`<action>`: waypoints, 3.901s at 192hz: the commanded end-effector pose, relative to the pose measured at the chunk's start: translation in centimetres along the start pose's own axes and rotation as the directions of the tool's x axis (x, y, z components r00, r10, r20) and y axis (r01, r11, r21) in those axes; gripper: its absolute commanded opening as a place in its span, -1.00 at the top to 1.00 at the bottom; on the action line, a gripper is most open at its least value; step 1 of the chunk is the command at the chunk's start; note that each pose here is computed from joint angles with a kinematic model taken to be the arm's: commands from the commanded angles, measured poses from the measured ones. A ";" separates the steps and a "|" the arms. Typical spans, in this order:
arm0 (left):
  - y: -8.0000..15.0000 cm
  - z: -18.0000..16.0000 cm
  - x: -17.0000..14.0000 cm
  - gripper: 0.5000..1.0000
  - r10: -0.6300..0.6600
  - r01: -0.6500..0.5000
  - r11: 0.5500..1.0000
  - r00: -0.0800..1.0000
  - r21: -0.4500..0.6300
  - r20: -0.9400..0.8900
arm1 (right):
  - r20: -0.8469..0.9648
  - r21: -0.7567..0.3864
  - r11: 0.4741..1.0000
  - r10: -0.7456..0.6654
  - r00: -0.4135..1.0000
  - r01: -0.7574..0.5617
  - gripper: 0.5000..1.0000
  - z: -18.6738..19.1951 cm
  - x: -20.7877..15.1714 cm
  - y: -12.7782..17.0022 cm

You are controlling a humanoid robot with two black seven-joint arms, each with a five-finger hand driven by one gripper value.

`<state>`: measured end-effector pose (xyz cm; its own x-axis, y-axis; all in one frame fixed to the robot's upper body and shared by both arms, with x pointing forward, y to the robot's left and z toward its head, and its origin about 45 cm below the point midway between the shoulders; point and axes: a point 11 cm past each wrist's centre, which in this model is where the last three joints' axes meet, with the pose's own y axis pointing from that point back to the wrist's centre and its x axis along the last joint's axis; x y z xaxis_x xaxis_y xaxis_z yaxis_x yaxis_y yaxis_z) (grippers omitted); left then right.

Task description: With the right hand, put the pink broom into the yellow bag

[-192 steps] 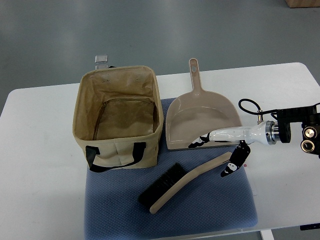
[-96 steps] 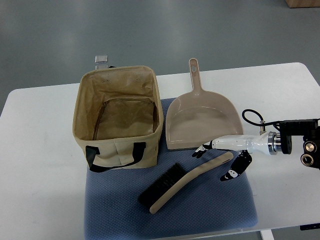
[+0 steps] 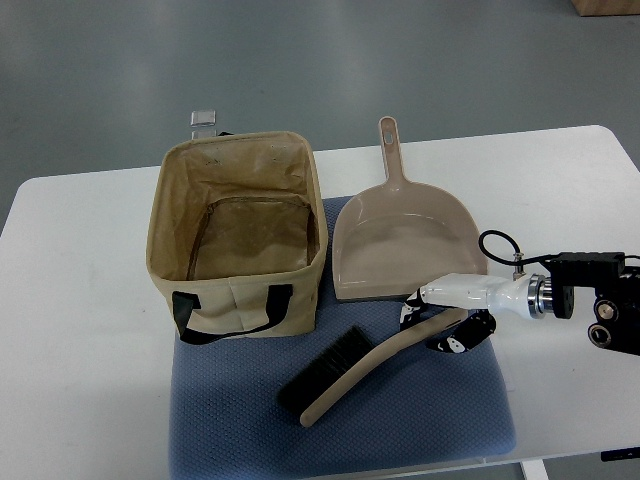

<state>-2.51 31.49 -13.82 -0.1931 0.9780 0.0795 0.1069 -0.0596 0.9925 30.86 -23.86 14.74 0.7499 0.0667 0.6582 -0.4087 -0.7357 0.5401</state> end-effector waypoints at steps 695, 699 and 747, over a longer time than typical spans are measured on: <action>0.0 0.1 -0.3 -1.00 -0.009 0.009 1.000 1.000 -0.001 0.005 | 0.944 -0.328 0.369 0.102 -0.313 -0.870 -0.73 7.3 20.8 4.7; 0.0 0.1 -0.3 -1.00 -0.009 0.009 1.000 1.000 -0.001 0.005 | 0.940 -0.338 0.361 0.088 -0.328 -0.869 -0.73 7.4 20.2 4.4; 0.0 0.1 -0.5 -1.00 -0.016 0.016 1.000 1.000 0.000 0.009 | 0.912 -0.386 0.378 0.021 -0.409 -0.841 -0.73 7.5 16.4 1.3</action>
<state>-2.31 31.03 -13.84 -0.1884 0.9800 0.0638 0.1037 -0.0447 0.9936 47.00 -29.44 23.62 0.1725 -0.6717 -0.7205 -0.9831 -0.0717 -0.1685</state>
